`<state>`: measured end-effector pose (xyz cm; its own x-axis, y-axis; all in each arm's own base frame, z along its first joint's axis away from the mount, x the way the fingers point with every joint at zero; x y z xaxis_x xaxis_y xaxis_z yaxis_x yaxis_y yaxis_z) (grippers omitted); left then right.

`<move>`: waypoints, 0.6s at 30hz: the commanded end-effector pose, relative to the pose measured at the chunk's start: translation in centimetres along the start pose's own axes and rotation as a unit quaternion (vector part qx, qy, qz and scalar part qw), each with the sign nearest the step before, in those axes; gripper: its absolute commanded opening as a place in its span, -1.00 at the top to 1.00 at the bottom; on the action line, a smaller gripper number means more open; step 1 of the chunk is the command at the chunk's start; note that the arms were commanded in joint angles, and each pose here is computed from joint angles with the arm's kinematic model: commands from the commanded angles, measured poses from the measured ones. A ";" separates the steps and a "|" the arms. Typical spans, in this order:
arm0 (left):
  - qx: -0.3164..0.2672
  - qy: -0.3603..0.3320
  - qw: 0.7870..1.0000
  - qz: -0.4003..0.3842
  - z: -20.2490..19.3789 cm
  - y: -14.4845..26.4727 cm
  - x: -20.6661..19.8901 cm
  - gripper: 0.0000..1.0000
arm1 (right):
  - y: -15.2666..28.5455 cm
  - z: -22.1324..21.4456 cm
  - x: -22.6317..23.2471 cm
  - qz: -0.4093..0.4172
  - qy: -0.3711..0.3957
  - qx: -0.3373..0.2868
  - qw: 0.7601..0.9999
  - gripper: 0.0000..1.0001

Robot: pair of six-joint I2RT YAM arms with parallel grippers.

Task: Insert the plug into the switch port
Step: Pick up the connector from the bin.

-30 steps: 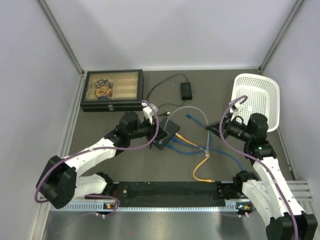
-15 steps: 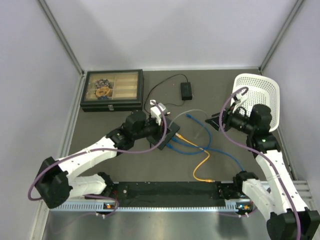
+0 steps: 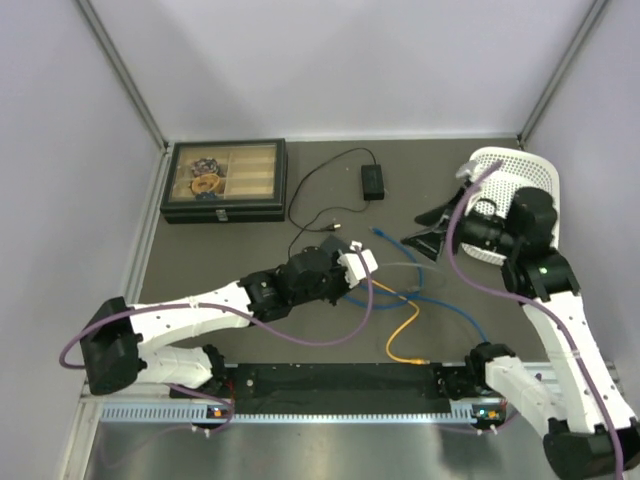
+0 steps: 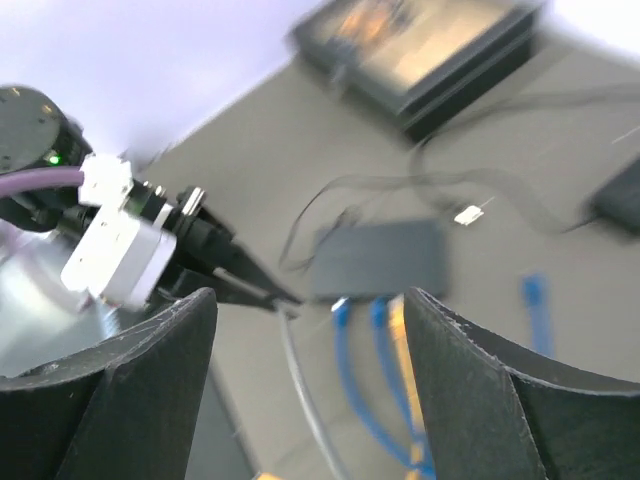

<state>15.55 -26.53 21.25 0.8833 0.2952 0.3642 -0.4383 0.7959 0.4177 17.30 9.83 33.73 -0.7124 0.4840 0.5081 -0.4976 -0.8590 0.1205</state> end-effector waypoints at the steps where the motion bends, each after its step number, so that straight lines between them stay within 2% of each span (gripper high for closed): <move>1: 0.000 -0.085 0.995 0.047 1.6 -0.5 0.2 1.00 | -2.0 -3.2 -0.4 0.036 -0.051 0.099 0.993 -0.49; 6: 0.010 -0.113 0.991 0.068 1.6 -0.6 -0.2 1.00 | -4.3 -5.6 -1.0 0.018 -0.080 0.169 0.982 -0.45; 11: 0.017 -0.138 0.988 0.071 1.5 -0.8 -1.1 1.00 | -5.8 -6.6 -1.7 0.003 -0.103 0.211 0.972 -0.26; 18: 0.032 -0.157 0.983 0.089 1.1 -1.1 -1.6 1.00 | -7.7 -8.1 -1.4 0.016 -0.109 0.253 0.961 -0.11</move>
<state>14.09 -27.85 20.23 0.7526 0.1924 0.6297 -0.5496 0.7102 0.4400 17.89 16.11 24.25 -0.5232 0.4788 0.7050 -0.1410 -0.8645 0.4824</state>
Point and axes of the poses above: each gripper's point midway between its finger pads, its own y axis back along the fingers, its own x axis along the line the jaws close on, z = x × y, the point moved 9 cm from there along y, back along the fingers, and after that the axes turned 14 degrees about -y, right-handed, at the moved point
